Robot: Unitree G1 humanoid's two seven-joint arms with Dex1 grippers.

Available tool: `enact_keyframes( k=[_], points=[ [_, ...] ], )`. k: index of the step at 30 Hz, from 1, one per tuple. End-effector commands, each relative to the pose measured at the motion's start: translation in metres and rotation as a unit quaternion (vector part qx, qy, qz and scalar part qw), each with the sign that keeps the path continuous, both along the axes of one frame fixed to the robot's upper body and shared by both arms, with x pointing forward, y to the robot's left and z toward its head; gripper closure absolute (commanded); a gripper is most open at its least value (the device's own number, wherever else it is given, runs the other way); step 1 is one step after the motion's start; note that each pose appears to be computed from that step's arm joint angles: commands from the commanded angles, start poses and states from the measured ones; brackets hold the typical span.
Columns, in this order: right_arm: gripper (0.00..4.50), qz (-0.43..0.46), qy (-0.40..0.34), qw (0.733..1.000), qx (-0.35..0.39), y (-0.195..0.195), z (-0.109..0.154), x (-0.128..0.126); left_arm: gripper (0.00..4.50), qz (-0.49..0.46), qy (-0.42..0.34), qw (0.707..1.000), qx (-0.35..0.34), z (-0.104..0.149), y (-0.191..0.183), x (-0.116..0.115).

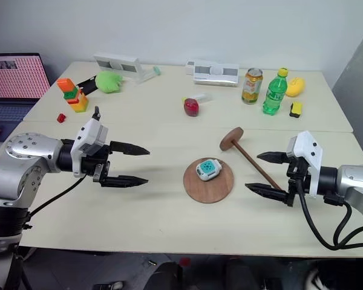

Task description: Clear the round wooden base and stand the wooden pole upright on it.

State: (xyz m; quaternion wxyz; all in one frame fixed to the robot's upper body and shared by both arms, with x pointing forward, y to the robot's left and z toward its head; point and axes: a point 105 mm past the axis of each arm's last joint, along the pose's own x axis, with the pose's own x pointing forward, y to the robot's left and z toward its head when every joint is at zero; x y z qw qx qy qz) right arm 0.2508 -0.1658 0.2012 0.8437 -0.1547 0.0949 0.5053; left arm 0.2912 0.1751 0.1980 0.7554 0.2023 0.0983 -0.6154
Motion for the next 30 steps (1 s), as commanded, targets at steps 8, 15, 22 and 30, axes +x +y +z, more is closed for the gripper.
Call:
enact_keyframes(
  k=[8, 15, 22, 30],
  points=[
    [0.0, 0.009, -0.022, 1.0, -0.007, 0.0, 0.009, 0.0, 0.22, -0.006, -0.012, 1.0, -0.005, 0.015, -0.001, -0.003],
    [0.0, 0.013, -0.02, 1.0, -0.008, -0.001, 0.009, -0.001, 0.22, -0.015, -0.012, 1.0, 0.0, 0.012, -0.005, -0.003],
    [0.0, 0.015, -0.022, 1.0, -0.008, 0.0, 0.009, 0.0, 0.22, -0.02, -0.015, 1.0, 0.002, 0.011, -0.008, -0.002],
    [0.0, 0.015, -0.023, 1.0, -0.01, 0.0, 0.009, 0.0, 0.22, -0.026, -0.023, 0.999, -0.003, 0.009, -0.017, 0.002]
  ],
)
